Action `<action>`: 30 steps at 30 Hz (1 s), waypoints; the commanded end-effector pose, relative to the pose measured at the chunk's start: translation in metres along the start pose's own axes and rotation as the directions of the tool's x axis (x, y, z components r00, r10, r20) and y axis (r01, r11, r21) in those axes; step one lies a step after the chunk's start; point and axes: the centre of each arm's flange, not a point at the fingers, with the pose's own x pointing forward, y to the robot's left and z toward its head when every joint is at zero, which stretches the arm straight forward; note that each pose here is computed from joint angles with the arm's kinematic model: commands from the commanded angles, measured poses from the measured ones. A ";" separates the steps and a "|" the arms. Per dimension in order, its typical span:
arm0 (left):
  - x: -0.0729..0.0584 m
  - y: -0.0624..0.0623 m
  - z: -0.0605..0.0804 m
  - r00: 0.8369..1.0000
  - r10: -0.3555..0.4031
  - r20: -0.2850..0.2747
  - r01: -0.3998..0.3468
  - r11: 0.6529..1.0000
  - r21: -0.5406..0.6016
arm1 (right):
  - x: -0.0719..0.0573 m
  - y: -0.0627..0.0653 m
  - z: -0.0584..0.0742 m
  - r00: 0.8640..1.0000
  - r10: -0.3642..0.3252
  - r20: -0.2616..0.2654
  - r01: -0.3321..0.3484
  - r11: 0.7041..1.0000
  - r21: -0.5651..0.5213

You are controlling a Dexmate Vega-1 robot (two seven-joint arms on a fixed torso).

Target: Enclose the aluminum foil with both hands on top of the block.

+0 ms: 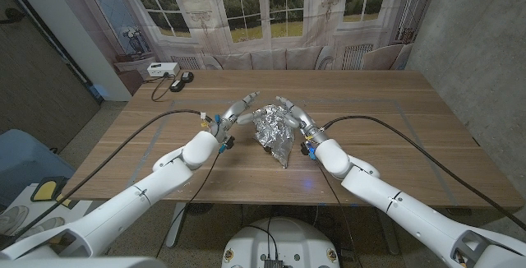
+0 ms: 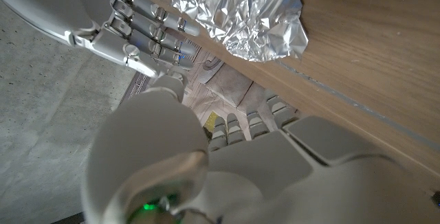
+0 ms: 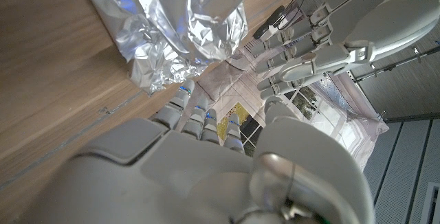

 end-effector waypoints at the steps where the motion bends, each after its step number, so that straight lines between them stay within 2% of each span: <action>1: -0.004 0.025 0.012 0.995 0.100 0.030 -0.102 0.990 0.097 | 0.002 -0.025 0.001 0.997 -0.069 0.027 0.069 0.997 -0.031; 12: -0.006 0.044 0.023 0.991 0.130 0.041 -0.136 0.969 0.206 | 0.006 -0.039 0.009 0.995 -0.086 0.044 0.090 0.992 -0.086; 19: -0.007 0.060 0.031 0.987 0.149 0.050 -0.158 0.945 0.286 | 0.009 -0.052 0.017 0.993 -0.102 0.058 0.108 0.987 -0.121; 30: -0.013 0.082 0.037 0.973 0.212 0.093 -0.230 0.931 0.283 | 0.011 -0.074 0.027 0.983 -0.161 0.091 0.172 0.976 -0.133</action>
